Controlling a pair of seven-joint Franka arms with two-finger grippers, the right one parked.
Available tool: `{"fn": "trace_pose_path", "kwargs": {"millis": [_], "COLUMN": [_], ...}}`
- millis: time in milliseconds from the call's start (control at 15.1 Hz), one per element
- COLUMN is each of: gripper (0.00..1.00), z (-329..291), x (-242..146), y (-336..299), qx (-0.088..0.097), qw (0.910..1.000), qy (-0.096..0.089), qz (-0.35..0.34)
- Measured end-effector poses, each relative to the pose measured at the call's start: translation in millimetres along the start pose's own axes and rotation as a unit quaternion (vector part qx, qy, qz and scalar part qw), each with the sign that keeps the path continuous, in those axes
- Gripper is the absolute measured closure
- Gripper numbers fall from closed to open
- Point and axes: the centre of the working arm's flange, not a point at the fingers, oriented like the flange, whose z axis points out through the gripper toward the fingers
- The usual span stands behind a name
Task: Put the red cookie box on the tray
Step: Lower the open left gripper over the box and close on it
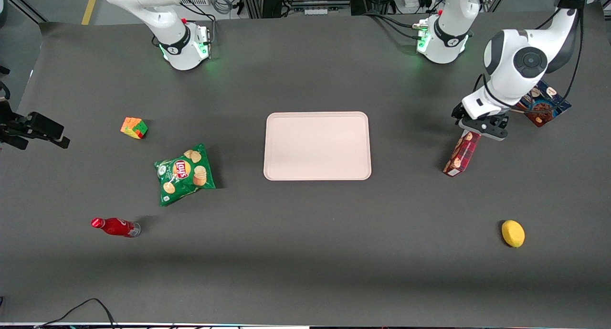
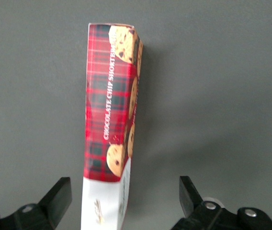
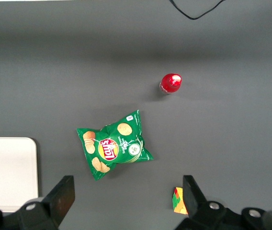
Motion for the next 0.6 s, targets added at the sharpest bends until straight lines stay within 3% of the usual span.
{"fn": "trace_pose_path", "kwargs": {"millis": [265,596], "gripper": [0.0,0.0], "z": [26.7,53.0], "x": [3.8,5.7], "y": [-10.9,-11.1], "qx": [0.005,0.005], "qw": [0.9996,0.9993], "qy": [0.025,0.031], "qz": [0.016,0.02]}}
